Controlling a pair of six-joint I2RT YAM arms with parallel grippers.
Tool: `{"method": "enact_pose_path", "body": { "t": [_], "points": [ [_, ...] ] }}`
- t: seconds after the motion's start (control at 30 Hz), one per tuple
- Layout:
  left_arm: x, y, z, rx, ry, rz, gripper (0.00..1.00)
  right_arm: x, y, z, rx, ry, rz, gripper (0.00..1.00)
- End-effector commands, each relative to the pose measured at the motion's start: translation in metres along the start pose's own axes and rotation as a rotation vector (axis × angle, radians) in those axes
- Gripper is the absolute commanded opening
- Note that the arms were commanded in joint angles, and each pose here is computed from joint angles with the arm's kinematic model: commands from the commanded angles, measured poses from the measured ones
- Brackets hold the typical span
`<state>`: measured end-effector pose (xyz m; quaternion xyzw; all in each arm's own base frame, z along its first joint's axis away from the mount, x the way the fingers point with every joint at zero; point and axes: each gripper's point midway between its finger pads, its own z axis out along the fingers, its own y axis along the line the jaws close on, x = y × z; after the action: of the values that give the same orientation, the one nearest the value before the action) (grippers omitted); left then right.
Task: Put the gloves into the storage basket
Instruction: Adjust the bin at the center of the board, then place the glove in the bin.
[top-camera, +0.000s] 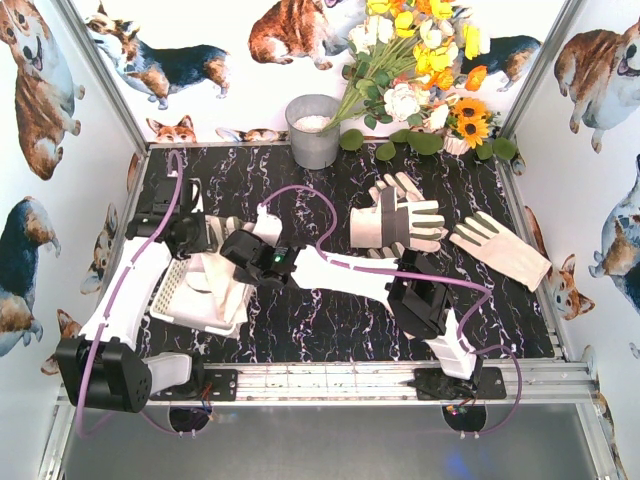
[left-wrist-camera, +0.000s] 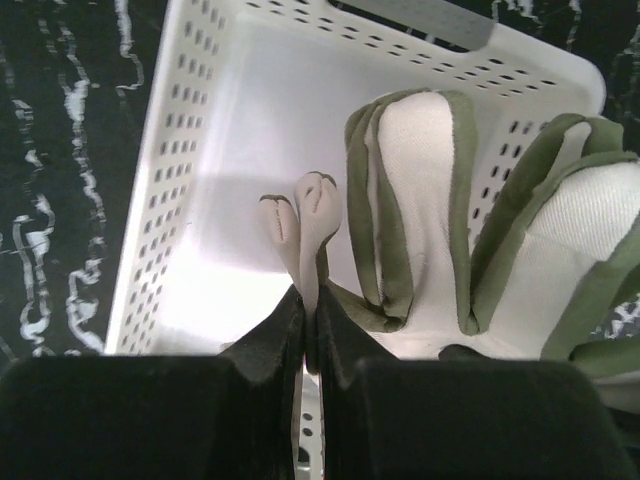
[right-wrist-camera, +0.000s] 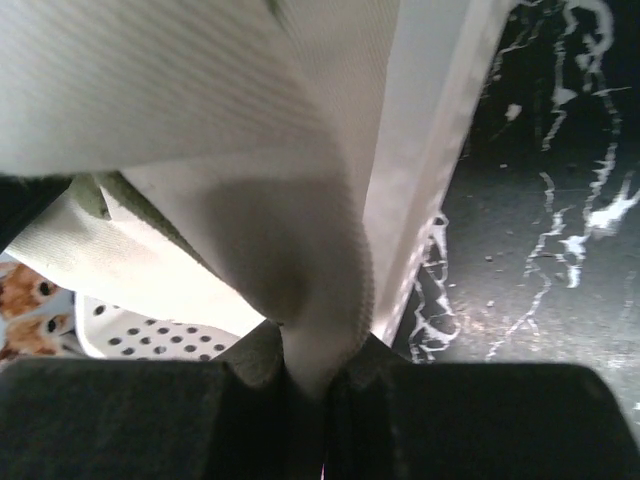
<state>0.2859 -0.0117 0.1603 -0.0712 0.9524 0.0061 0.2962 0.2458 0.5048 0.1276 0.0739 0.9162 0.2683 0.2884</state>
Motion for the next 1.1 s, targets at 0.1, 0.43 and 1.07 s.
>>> {"method": "enact_pose_path", "body": {
  "t": [0.1, 0.43, 1.07],
  "points": [
    [-0.007, -0.028, 0.006, 0.155, -0.049, -0.039, 0.0, -0.033, -0.062, 0.01, 0.235, -0.112, -0.096, 0.0],
    [-0.011, -0.079, 0.017, 0.248, -0.071, -0.019, 0.0, -0.087, -0.116, -0.011, 0.407, -0.187, -0.148, 0.0],
    [-0.022, -0.015, -0.01, -0.016, -0.052, 0.012, 0.0, -0.013, -0.026, 0.001, -0.058, 0.262, -0.012, 0.0]
  ]
}}
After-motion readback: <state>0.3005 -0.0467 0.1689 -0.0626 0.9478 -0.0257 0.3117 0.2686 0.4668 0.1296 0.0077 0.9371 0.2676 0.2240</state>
